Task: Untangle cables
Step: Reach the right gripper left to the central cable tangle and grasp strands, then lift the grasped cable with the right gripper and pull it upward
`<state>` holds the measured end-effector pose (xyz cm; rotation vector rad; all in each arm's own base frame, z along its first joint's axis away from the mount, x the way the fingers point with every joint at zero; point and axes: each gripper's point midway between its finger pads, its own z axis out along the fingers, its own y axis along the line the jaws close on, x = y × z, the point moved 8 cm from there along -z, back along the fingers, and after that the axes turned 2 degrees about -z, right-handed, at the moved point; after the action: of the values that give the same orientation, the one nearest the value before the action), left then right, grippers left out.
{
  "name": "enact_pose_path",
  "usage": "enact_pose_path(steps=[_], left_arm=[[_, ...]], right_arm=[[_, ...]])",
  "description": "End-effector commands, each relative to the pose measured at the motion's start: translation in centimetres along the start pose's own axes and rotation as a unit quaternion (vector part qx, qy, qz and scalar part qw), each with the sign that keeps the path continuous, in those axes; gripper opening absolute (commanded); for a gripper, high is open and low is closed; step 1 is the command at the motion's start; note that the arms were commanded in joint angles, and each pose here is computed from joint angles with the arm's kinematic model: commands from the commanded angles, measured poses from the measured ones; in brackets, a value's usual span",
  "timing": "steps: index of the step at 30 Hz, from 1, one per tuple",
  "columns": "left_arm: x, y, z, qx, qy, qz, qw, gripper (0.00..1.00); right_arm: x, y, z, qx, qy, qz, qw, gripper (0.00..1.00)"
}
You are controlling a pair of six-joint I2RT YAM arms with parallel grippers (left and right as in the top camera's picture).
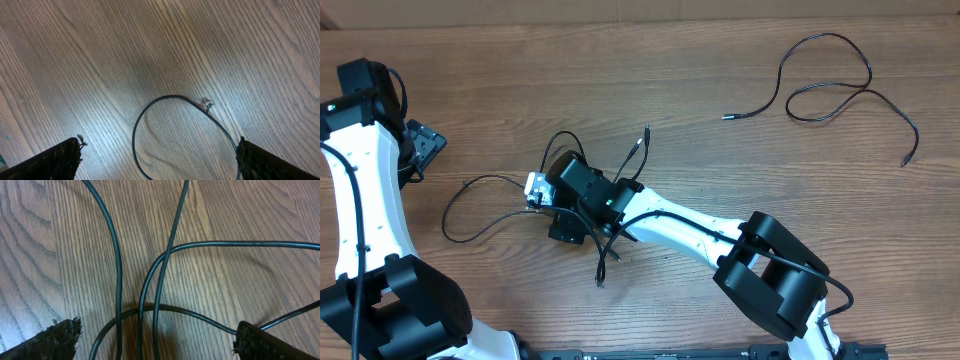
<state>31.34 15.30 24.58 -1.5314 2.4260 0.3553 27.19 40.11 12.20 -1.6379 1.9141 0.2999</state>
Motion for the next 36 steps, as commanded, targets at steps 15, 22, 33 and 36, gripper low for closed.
enact_pose_path(steps=[15,22,33,36], left_arm=[[-0.4,-0.2,-0.2,0.000,-0.007,-0.010,1.000,1.00],[-0.4,-0.2,-0.2,0.000,-0.007,-0.010,1.000,1.00],[-0.4,-0.2,-0.2,0.000,-0.007,-0.010,1.000,1.00],[-0.4,-0.2,-0.2,0.000,-0.007,-0.010,1.000,1.00]], right_arm=[[1.4,-0.9,2.3,0.007,0.005,0.007,1.000,0.98],[1.9,-2.0,2.2,0.013,0.008,0.019,1.000,0.69],[1.9,-1.6,2.2,-0.012,0.004,0.032,0.999,0.46],[2.1,-1.4,2.2,-0.018,0.007,0.032,0.999,0.47]])
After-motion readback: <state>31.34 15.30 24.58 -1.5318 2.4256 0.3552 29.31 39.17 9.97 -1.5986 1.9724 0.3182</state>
